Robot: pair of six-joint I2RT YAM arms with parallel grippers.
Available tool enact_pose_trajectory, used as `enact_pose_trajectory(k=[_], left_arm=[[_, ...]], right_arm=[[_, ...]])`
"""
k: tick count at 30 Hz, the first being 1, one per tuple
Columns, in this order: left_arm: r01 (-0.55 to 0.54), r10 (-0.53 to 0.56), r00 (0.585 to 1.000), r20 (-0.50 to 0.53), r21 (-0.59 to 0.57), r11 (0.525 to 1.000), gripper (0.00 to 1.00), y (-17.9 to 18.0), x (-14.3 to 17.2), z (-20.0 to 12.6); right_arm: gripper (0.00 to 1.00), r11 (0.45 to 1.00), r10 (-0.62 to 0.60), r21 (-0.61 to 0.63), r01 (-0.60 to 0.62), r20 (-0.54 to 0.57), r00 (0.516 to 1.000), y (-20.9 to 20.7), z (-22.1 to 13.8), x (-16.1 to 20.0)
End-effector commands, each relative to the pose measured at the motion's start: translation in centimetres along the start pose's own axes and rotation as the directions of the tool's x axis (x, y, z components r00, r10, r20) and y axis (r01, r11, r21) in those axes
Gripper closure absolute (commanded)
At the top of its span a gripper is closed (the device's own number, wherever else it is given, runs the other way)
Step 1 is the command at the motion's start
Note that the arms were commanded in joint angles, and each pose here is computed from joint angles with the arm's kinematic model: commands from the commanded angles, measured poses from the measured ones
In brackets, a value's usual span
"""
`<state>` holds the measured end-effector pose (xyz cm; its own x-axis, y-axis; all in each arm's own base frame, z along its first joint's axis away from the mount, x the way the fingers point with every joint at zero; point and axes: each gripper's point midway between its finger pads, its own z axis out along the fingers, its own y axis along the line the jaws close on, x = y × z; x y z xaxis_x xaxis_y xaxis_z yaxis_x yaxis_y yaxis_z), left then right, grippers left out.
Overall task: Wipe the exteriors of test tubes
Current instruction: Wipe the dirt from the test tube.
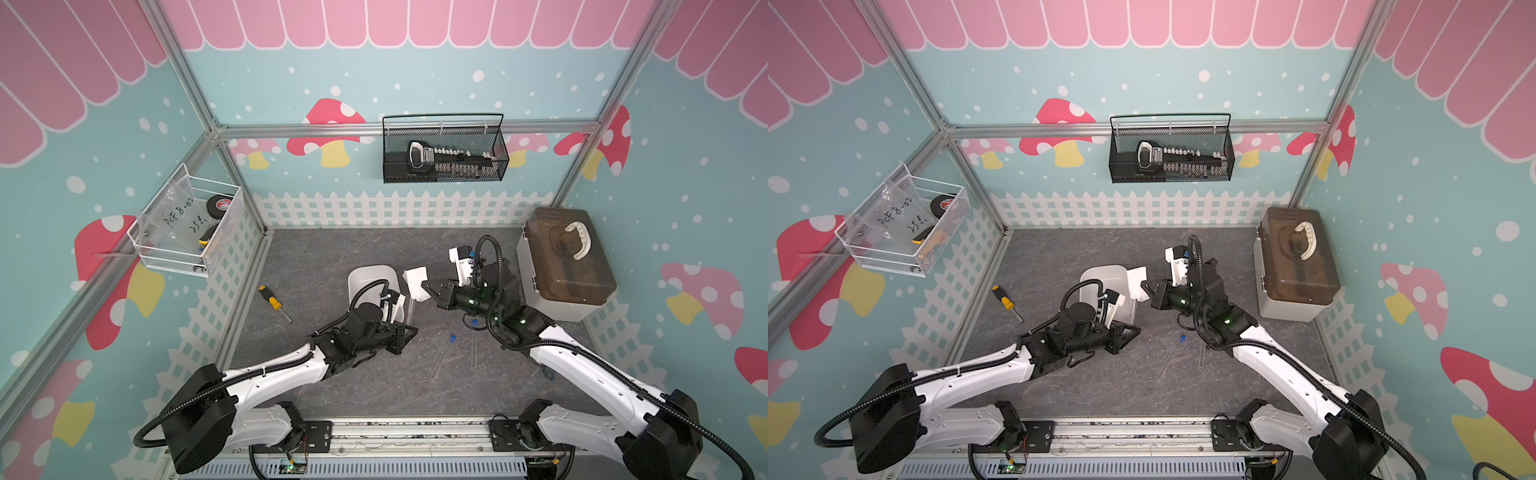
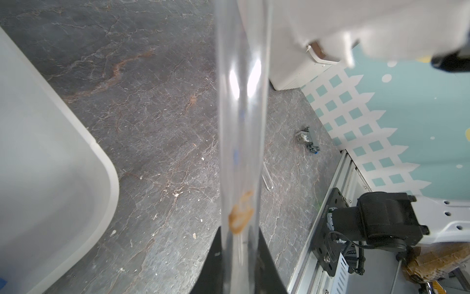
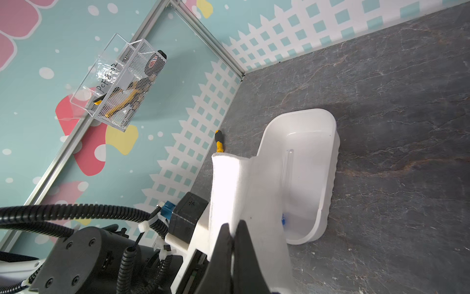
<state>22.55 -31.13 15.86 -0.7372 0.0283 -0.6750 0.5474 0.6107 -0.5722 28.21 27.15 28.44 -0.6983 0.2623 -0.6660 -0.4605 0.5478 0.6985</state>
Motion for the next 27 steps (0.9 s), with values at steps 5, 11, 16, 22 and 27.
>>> enact_pose_trajectory(k=[5,11,16,22,27], left_arm=[[-0.013,0.013,0.999,0.041,0.012,1.0,0.92,-0.9,-1.3,-0.5],[-0.016,0.016,0.999,0.043,0.004,1.0,0.92,-0.8,-1.3,-0.8],[-0.015,0.015,0.999,0.042,0.008,1.0,0.92,-0.9,-1.3,-0.8],[-0.017,0.016,0.999,0.036,0.021,1.0,0.92,-1.2,-1.4,-0.7],[-0.019,0.018,0.999,0.035,0.027,0.999,0.92,-1.3,-1.3,-0.7]], right_arm=[[1.0,0.998,0.012,0.056,-0.011,-0.016,1.0,-1.7,0.1,1.4],[1.0,0.995,0.008,0.097,-0.005,-0.025,1.0,-2.6,-0.8,2.1],[1.0,0.995,0.004,0.104,-0.001,-0.033,0.999,-2.8,-0.7,2.3],[0.97,1.0,-0.003,0.029,0.005,-0.056,0.998,-1.7,0.5,2.6],[0.92,1.0,-0.004,-0.015,0.003,-0.059,0.998,-1.3,1.2,2.8]])
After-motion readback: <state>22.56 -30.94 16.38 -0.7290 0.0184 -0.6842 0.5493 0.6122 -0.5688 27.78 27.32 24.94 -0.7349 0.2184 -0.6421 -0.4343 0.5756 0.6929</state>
